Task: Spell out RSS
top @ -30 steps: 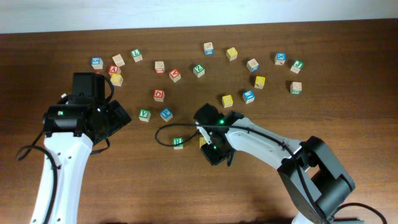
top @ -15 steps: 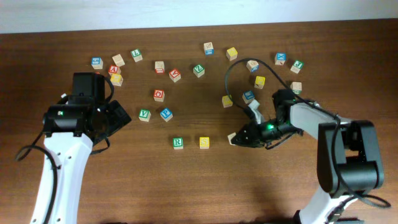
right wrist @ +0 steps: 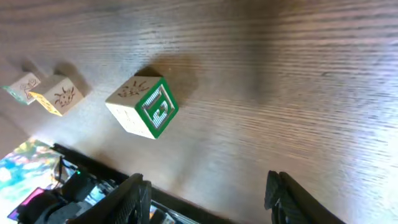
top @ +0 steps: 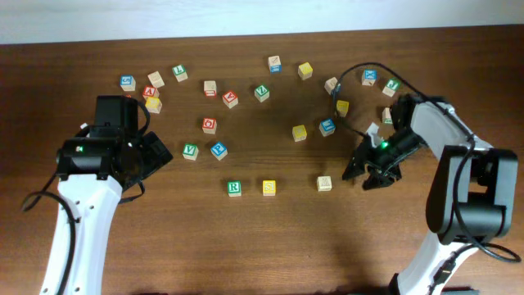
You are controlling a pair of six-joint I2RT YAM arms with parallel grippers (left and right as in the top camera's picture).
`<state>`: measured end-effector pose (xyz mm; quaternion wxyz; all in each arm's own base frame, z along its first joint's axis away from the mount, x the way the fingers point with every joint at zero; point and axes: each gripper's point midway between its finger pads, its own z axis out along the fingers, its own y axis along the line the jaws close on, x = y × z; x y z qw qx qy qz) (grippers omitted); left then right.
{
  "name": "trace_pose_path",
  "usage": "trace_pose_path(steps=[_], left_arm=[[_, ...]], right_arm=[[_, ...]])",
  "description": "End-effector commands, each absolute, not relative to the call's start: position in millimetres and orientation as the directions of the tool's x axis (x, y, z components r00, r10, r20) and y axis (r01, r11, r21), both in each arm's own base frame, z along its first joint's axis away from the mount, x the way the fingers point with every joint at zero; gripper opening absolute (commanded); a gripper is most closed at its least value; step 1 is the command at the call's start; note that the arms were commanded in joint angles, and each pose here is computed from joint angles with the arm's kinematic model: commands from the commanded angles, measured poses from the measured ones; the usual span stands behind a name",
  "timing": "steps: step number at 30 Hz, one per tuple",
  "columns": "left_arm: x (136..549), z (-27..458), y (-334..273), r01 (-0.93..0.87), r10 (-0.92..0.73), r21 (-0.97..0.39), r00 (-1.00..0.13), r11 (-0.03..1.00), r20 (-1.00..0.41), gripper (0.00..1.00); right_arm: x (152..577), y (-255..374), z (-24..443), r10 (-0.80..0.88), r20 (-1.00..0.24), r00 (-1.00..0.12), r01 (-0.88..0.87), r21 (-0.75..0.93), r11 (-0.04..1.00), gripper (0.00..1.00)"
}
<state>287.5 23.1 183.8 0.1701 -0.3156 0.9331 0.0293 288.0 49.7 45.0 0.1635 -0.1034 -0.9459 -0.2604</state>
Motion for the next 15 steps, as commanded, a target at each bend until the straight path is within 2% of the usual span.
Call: trace_pose_path(steps=[1, 2, 3, 6, 7, 9, 11, 12, 15], left_arm=[[288.1, 185.8, 24.6, -0.593, -0.571, -0.05, -0.745, 0.803, -0.344, 0.99], [288.1, 185.8, 24.6, -0.593, -0.571, -0.05, -0.745, 0.803, -0.344, 0.99], [288.1, 185.8, 24.6, -0.593, -0.571, -0.05, -0.745, 0.803, -0.344, 0.99], [288.1, 185.8, 24.6, -0.593, -0.571, -0.05, -0.745, 0.803, -0.344, 0.99], [288.1, 185.8, 24.6, -0.593, -0.571, -0.05, -0.745, 0.803, -0.344, 0.99], [288.1, 185.8, 24.6, -0.593, -0.571, -0.05, -0.745, 0.803, -0.344, 0.99], [288.1, 185.8, 24.6, -0.593, -0.571, -0.05, -0.745, 0.803, -0.344, 0.99], [288.1, 185.8, 24.6, -0.593, -0.571, -0.05, -0.745, 0.803, -0.344, 0.99], [288.1, 185.8, 24.6, -0.593, -0.571, -0.05, -0.745, 0.803, -0.344, 0.99]], right_arm=[[280.8, 73.7, 53.7, -0.008, 0.343, -0.939, 0.152, 0.438, 0.886, 0.54], [282.0, 83.4, 59.7, -0.023, 0.315, -0.949, 0.123, 0.434, 0.892, 0.54], [283.2, 91.4, 70.6, -0.018, 0.263, -0.965, 0.084, 0.371, 0.925, 0.6], [279.0, 79.3, 64.7, 0.095, 0.183, -0.978, 0.087, -0.055, 0.995, 0.68], [279.5, 91.5, 52.2, 0.068, 0.131, -0.989, 0.054, -0.107, 0.993, 0.68], [276.1, 102.5, 38.5, 0.041, 0.112, -0.993, 0.03, -0.1, 0.994, 0.69], [277.5, 104.7, 27.5, 0.046, 0.093, -0.995, 0.038, -0.083, 0.996, 0.67], [277.1, 105.6, 21.3, 0.043, 0.083, -0.996, 0.036, -0.079, 0.996, 0.57], [284.9, 109.4, 16.6, 0.038, 0.051, -0.998, 0.035, -0.06, 0.998, 0.43]])
